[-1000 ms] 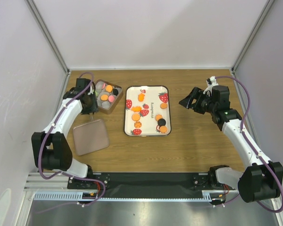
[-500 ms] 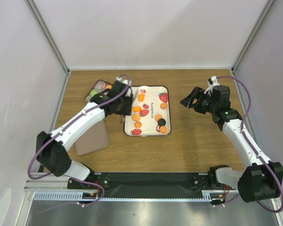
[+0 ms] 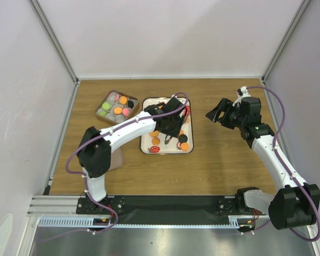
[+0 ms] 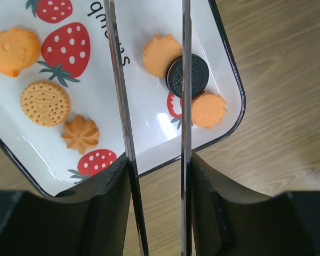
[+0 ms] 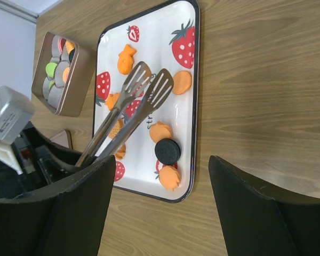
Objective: Pack the cookies
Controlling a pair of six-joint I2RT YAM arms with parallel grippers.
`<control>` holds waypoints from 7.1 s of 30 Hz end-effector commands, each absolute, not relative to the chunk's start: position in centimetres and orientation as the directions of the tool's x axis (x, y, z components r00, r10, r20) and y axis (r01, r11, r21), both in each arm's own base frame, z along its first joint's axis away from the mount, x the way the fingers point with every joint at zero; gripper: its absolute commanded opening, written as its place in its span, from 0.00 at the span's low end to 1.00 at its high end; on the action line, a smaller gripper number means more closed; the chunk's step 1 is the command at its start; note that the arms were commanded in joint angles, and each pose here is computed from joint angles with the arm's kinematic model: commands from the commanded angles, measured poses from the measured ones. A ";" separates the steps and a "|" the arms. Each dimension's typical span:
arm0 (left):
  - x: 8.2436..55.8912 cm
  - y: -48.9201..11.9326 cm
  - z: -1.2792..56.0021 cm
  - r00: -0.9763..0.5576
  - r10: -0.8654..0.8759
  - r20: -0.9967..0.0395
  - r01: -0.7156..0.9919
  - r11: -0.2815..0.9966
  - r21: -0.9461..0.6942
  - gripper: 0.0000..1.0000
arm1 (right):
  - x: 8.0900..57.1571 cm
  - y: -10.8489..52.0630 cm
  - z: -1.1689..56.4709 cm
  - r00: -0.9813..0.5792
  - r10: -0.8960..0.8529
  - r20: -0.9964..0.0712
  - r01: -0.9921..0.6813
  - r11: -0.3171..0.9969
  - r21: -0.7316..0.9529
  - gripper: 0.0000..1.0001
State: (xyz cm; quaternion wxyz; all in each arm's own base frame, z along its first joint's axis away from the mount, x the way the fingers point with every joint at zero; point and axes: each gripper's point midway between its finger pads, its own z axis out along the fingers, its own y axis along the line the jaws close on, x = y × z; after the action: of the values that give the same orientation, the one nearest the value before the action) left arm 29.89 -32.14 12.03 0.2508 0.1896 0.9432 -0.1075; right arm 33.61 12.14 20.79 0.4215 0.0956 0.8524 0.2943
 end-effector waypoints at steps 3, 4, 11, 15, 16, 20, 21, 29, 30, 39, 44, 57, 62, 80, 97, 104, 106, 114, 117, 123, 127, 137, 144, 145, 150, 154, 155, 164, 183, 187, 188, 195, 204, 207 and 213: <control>30.9 -34.0 13.3 -0.788 0.287 -0.544 0.419 0.898 -0.133 0.47 | 33.8 11.8 22.7 -0.580 0.407 -0.705 -0.118 0.815 0.567 0.77; 30.9 -34.2 13.2 -0.789 0.290 -0.541 0.421 0.898 -0.133 0.47 | 33.8 11.8 22.6 -0.582 0.406 -0.705 -0.118 0.815 0.567 0.77; 30.7 -34.6 11.6 -0.798 0.320 -0.511 0.430 0.896 -0.110 0.47 | 33.7 12.0 22.7 -0.584 0.405 -0.703 -0.125 0.811 0.571 0.77; 30.5 -34.7 11.2 -0.800 0.326 -0.504 0.434 0.894 -0.110 0.48 | 33.7 12.0 22.8 -0.582 0.404 -0.706 -0.129 0.811 0.571 0.77; 30.5 -34.7 11.1 -0.801 0.327 -0.501 0.434 0.895 -0.108 0.47 | 33.7 12.0 22.9 -0.583 0.404 -0.705 -0.129 0.810 0.572 0.77; 30.5 -34.8 10.7 -0.803 0.334 -0.494 0.437 0.893 -0.106 0.47 | 33.7 12.0 22.9 -0.583 0.404 -0.705 -0.130 0.810 0.571 0.77; 30.5 -34.8 10.6 -0.804 0.337 -0.491 0.438 0.893 -0.105 0.48 | 33.7 12.0 23.0 -0.581 0.404 -0.707 -0.132 0.810 0.571 0.77; 30.9 -35.0 10.2 -0.804 0.342 -0.487 0.437 0.895 -0.093 0.48 | 33.7 12.0 22.9 -0.583 0.404 -0.705 -0.132 0.809 0.573 0.77; 30.9 -35.0 9.9 -0.806 0.344 -0.482 0.436 0.895 -0.090 0.48 | 33.7 12.0 23.0 -0.582 0.403 -0.706 -0.134 0.809 0.572 0.77; 31.0 -35.0 9.9 -0.808 0.344 -0.478 0.436 0.895 -0.092 0.47 | 33.8 12.0 22.9 -0.580 0.406 -0.706 -0.130 0.810 0.572 0.77; 30.7 -35.0 9.9 -0.813 0.341 -0.472 0.439 0.891 -0.112 0.46 | 33.7 12.0 22.9 -0.582 0.400 -0.708 -0.134 0.811 0.569 0.77; 30.6 -34.2 11.0 -0.821 0.344 -0.456 0.446 0.885 -0.135 0.45 | 33.7 12.0 23.0 -0.579 0.402 -0.709 -0.134 0.811 0.569 0.77; 30.9 -33.7 10.9 -0.821 0.354 -0.448 0.443 0.890 -0.108 0.47 | 33.7 12.0 23.2 -0.577 0.404 -0.710 -0.135 0.810 0.571 0.77; 31.7 -33.4 11.0 -0.819 0.367 -0.441 0.449 0.888 -0.095 0.40 | 33.7 11.9 23.2 -0.576 0.406 -0.710 -0.135 0.809 0.572 0.77; 33.5 -29.9 17.3 -0.779 0.277 -0.562 0.389 0.917 -0.086 0.40 | 33.7 11.9 23.1 -0.580 0.406 -0.706 -0.132 0.809 0.573 0.77; 32.9 -24.5 18.9 -0.772 0.225 -0.595 0.302 0.953 -0.031 0.40 | 33.6 12.0 23.1 -0.583 0.406 -0.704 -0.137 0.805 0.578 0.77; 32.0 -22.1 19.1 -0.774 0.199 -0.601 0.267 0.963 -0.025 0.40 | 33.6 12.2 23.1 -0.586 0.406 -0.701 -0.140 0.801 0.582 0.77; 30.5 -11.8 19.0 -0.791 0.042 -0.611 0.079 0.996 -0.034 0.41 | 33.6 12.6 23.0 -0.594 0.401 -0.697 -0.152 0.795 0.587 0.77; 30.4 -9.1 18.8 -0.798 0.003 -0.602 0.028 0.999 -0.032 0.41 | 33.6 12.6 22.8 -0.599 0.401 -0.694 -0.151 0.794 0.589 0.77; 30.5 -6.2 17.9 -0.823 -0.034 -0.566 -0.040 0.999 -0.002 0.42 | 33.6 12.6 22.8 -0.601 0.402 -0.691 -0.148 0.793 0.591 0.77; 30.3 -5.1 17.2 -0.842 -0.043 -0.538 -0.063 0.998 0.018 0.42 | 33.6 12.7 22.7 -0.604 0.400 -0.690 -0.151 0.792 0.591 0.77; 30.7 -3.8 15.2 -0.868 -0.064 -0.491 -0.092 0.995 0.032 0.42 | 33.4 12.8 22.8 -0.606 0.400 -0.688 -0.157 0.787 0.596 0.77; 31.3 -3.2 14.2 -0.880 -0.073 -0.469 -0.106 0.993 0.043 0.42 | 33.3 13.0 23.0 -0.607 0.399 -0.687 -0.164 0.783 0.600 0.77; 31.3 -3.1 14.0 -0.883 -0.076 -0.464 -0.109 0.993 0.046 0.42 | 33.4 12.9 23.1 -0.603 0.403 -0.689 -0.163 0.783 0.600 0.77; 31.2 -2.9 13.5 -0.888 -0.076 -0.453 -0.112 0.992 0.054 0.42 | 33.4 12.9 23.0 -0.604 0.402 -0.688 -0.163 0.783 0.600 0.77; 31.4 -2.8 13.3 -0.888 -0.077 -0.453 -0.114 0.992 0.055 0.43 | 33.3 12.9 23.1 -0.604 0.401 -0.689 -0.165 0.782 0.601 0.77; 31.4 -2.8 13.4 -0.888 -0.076 -0.454 -0.112 0.992 0.054 0.43 | 33.3 12.9 23.1 -0.604 0.401 -0.689 -0.164 0.783 0.600 0.77; 31.6 -2.6 12.9 -0.893 -0.079 -0.444 -0.116 0.992 0.057 0.46 | 33.3 12.8 23.0 -0.603 0.400 -0.691 -0.162 0.786 0.596 0.77; 32.3 -3.6 15.9 -0.862 -0.075 -0.502 -0.096 0.995 0.015 0.45 | 33.5 12.7 22.8 -0.604 0.401 -0.689 -0.153 0.789 0.594 0.77; 32.8 -5.8 18.2 -0.836 -0.053 -0.547 -0.059 0.998 -0.007 0.46 | 33.6 12.6 22.8 -0.599 0.402 -0.692 -0.151 0.792 0.592 0.77; 33.2 -6.5 19.0 -0.824 -0.048 -0.565 -0.047 0.999 -0.017 0.45 | 33.6 12.6 22.8 -0.603 0.403 -0.689 -0.148 0.792 0.592 0.77; 33.6 -14.7 20.1 -0.807 0.060 -0.588 0.112 0.992 -0.052 0.45 | 33.8 12.3 22.8 -0.596 0.403 -0.695 -0.140 0.799 0.584 0.77; 31.1 -20.9 18.6 -0.816 0.162 -0.554 0.240 0.968 -0.071 0.45 | 33.8 12.2 22.6 -0.595 0.402 -0.696 -0.134 0.804 0.579 0.77; 29.2 -21.5 17.8 -0.822 0.184 -0.539 0.259 0.964 -0.066 0.45 | 33.7 12.2 22.5 -0.598 0.403 -0.693 -0.133 0.803 0.581 0.77; 25.1 -22.1 15.5 -0.837 0.219 -0.502 0.292 0.954 -0.071 0.45 | 33.7 12.4 22.5 -0.600 0.400 -0.693 -0.139 0.801 0.583 0.77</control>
State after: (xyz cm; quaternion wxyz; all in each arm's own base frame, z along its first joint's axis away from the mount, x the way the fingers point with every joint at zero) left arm 26.41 -21.78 14.65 0.2355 0.1451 0.9593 -0.0573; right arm 33.28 12.40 21.37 0.4224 0.0879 0.8483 0.3071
